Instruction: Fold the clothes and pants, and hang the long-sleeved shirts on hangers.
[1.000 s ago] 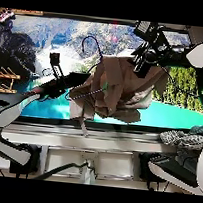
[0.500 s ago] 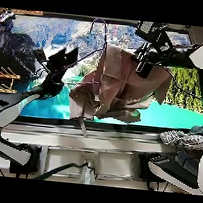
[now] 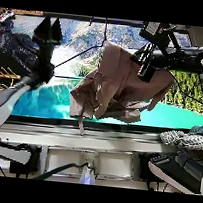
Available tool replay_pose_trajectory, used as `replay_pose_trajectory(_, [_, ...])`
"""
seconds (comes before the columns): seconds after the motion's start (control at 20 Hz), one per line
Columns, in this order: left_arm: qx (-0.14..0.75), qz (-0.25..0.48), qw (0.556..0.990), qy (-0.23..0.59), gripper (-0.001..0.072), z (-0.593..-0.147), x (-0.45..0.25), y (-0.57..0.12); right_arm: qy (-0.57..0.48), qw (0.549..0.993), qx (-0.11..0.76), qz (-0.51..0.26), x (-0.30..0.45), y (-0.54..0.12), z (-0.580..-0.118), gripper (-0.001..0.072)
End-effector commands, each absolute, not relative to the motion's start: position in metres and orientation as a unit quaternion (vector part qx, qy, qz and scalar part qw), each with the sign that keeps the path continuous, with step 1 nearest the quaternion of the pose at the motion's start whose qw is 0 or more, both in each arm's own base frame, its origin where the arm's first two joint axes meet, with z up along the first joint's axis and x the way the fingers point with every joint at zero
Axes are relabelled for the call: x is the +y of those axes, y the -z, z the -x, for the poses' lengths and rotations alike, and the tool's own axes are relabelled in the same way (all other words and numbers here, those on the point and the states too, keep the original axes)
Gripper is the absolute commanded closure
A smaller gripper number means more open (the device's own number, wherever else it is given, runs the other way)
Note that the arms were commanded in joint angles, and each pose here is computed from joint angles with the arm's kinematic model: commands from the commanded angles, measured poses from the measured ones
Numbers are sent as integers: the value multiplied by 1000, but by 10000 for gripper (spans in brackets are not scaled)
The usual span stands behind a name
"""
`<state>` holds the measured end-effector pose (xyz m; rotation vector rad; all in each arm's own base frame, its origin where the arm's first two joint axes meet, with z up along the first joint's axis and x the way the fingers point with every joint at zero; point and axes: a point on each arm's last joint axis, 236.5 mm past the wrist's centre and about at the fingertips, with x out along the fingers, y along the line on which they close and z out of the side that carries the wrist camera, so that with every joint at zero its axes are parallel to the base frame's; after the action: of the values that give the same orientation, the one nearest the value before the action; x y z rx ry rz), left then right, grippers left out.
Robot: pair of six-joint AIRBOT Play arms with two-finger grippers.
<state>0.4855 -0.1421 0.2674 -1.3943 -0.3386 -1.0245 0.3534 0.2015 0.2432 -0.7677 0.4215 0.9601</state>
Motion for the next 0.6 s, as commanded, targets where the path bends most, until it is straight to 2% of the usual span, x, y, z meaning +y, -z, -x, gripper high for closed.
replay_pose_trajectory(0.0, [-51,436,822,363,348,-523,-127,-273,-430,804,201,358,192,-253,-343,684])
replay_pose_trajectory(0.1, [-30,305,927,218,449,-528,-61,-281,-419,813,203,349,188,-259,-341,684])
replay_pose_trajectory(0.15, [-23,234,962,139,476,-520,-28,-288,-415,818,201,343,188,-262,-341,684])
replay_pose_trajectory(0.2, [-23,179,980,86,476,-506,-7,-297,-412,823,198,338,189,-264,-343,684])
replay_pose_trajectory(0.25, [-26,133,988,67,475,-487,-1,-308,-409,825,197,336,189,-265,-344,684])
replay_pose_trajectory(0.35, [6,106,989,100,472,-452,-22,-302,-405,831,196,327,189,-267,-347,684])
replay_pose_trajectory(0.4, [54,109,984,130,472,-436,-40,-279,-404,833,198,323,189,-267,-347,684])
replay_pose_trajectory(0.55, [295,111,922,226,447,-372,-97,-164,-402,835,202,316,189,-267,-347,684])
